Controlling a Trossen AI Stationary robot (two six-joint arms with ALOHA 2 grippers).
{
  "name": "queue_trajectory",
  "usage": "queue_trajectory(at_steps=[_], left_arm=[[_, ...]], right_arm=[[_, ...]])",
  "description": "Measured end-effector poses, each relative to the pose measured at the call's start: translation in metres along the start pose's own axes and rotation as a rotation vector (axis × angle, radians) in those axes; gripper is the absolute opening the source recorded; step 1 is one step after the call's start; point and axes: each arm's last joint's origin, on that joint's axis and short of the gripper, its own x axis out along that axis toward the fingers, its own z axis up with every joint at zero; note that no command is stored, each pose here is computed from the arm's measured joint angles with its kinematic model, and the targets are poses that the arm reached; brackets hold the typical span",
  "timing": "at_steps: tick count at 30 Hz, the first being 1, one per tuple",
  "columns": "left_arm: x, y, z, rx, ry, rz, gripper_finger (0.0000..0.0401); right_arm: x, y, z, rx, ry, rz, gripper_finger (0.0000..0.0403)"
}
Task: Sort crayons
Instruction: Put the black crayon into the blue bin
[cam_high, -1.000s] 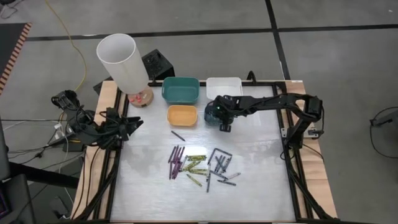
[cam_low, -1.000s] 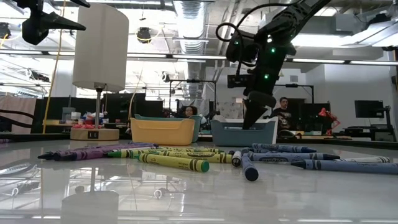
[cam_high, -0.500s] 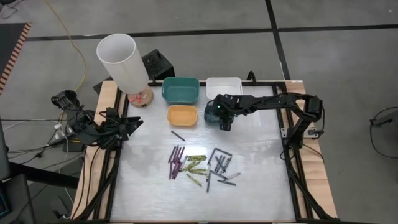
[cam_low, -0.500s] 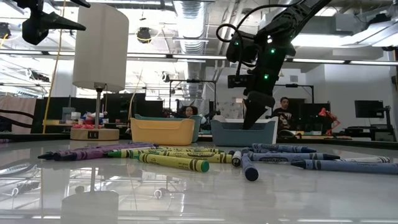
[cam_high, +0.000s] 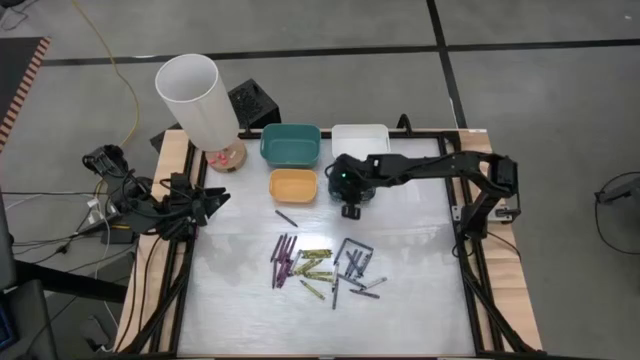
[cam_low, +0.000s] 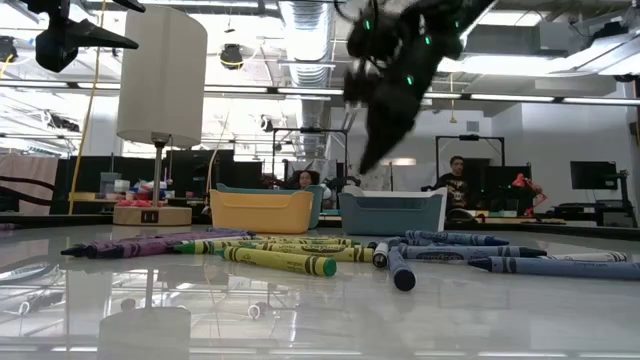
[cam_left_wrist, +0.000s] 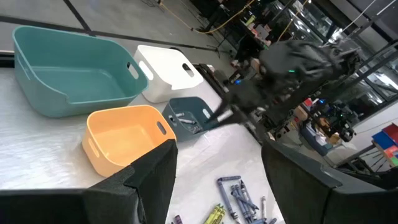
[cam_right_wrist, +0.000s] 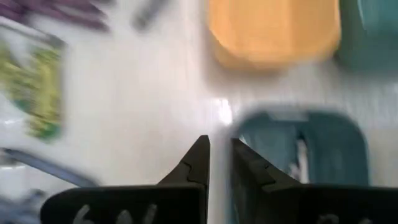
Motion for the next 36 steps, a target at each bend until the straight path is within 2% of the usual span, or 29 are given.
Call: queue_trajectory(at_steps=[4,8,14,20,25,31,36], left_arm=[[0.0,0.0,-0.001,0.0,0.016,-0.009,0.0226],[0.001,-0.003,-0.005,0.014,0.088,-0.041,0.0226],[0.011,-0.017,-0.03,0.084,0.249,-0.059,0.0226],[0.037,-0.026,-0.065,0.095,0.382,0.056,0.0226],[0.066,-0.028,-0.087,-0.002,0.515,0.146,0.0226],[0.103,-0.029,-0.099,-0.137,0.684,0.221,0.0226],[0.135,-0.049,-0.105,-0.086,0.756,0.236,0.0226]], right_arm=[[-0.01,0.026,0.018,-0.065,-0.078,0.039,0.0056],[-0.016,0.048,0.026,-0.114,-0.102,0.041,0.0056],[-0.032,0.067,0.031,-0.142,-0.033,0.008,0.0056],[-0.064,0.072,0.037,-0.113,0.095,-0.047,0.0056],[-0.098,0.071,0.046,-0.073,0.152,-0.115,0.0056],[-0.135,0.066,0.056,0.007,0.143,-0.203,0.0056],[-0.153,0.063,0.061,0.017,0.125,-0.217,0.0056]])
